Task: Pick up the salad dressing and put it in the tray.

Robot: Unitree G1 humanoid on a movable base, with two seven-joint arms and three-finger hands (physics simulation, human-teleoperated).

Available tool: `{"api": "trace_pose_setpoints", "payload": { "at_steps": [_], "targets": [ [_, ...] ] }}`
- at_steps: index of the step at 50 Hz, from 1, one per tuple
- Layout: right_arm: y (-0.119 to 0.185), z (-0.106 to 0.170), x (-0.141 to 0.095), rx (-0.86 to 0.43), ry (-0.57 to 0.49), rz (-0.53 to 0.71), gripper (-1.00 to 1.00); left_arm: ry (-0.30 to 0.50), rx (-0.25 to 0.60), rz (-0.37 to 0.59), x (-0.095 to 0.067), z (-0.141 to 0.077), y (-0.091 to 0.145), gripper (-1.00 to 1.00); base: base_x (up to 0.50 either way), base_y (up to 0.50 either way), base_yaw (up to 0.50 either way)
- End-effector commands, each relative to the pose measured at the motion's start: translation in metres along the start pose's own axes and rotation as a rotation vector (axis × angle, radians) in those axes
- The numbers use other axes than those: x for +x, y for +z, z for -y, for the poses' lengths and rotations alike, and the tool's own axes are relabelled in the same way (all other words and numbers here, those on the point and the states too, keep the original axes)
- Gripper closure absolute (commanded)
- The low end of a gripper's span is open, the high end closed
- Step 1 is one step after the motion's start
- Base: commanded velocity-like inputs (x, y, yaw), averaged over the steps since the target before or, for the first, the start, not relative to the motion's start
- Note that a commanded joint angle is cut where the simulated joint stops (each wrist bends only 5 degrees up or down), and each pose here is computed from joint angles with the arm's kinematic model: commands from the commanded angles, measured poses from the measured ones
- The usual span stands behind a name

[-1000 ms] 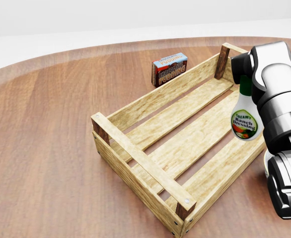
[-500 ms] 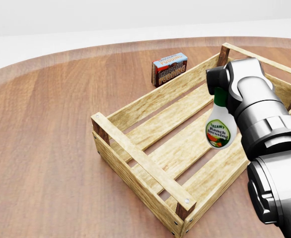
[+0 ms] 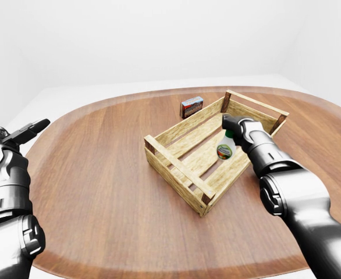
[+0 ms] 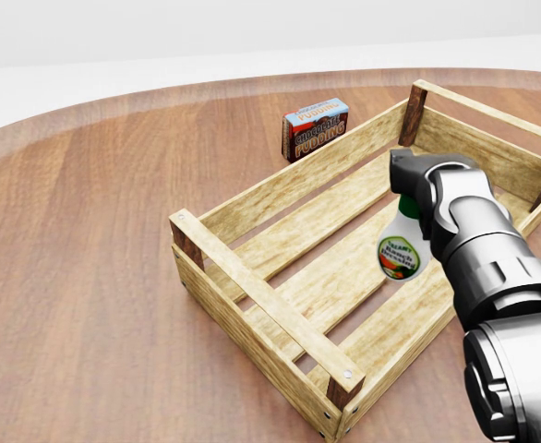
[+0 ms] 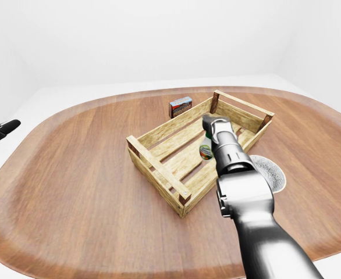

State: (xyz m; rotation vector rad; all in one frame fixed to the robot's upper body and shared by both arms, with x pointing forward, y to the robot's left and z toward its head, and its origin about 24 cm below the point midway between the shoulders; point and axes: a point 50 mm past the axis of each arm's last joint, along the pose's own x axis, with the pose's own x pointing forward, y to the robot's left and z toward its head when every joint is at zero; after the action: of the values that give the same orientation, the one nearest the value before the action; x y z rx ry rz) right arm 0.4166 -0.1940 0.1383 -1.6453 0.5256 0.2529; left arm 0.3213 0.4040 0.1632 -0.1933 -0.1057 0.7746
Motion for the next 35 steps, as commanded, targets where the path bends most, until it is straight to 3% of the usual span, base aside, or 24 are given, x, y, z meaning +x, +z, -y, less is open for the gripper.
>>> {"api": "trace_pose_setpoints", "payload": {
  "at_steps": [1, 18, 35],
  "targets": [
    [-0.008, 0.002, 0.001, 0.076, -0.200, -0.005, 1.00, -0.002, 0.002, -0.002, 0.000, 0.000, -0.001, -1.00, 0.00, 0.00, 0.00],
    [-0.011, -0.033, 0.008, 0.094, -0.104, -0.011, 1.00, -0.004, 0.005, -0.006, -0.001, 0.000, -0.002, -1.00, 0.00, 0.00, 0.00],
    [-0.015, -0.043, 0.009, 0.080, -0.028, -0.023, 1.00, -0.004, 0.007, -0.015, -0.001, 0.001, -0.005, -1.00, 0.00, 0.00, 0.00]
  ]
}}
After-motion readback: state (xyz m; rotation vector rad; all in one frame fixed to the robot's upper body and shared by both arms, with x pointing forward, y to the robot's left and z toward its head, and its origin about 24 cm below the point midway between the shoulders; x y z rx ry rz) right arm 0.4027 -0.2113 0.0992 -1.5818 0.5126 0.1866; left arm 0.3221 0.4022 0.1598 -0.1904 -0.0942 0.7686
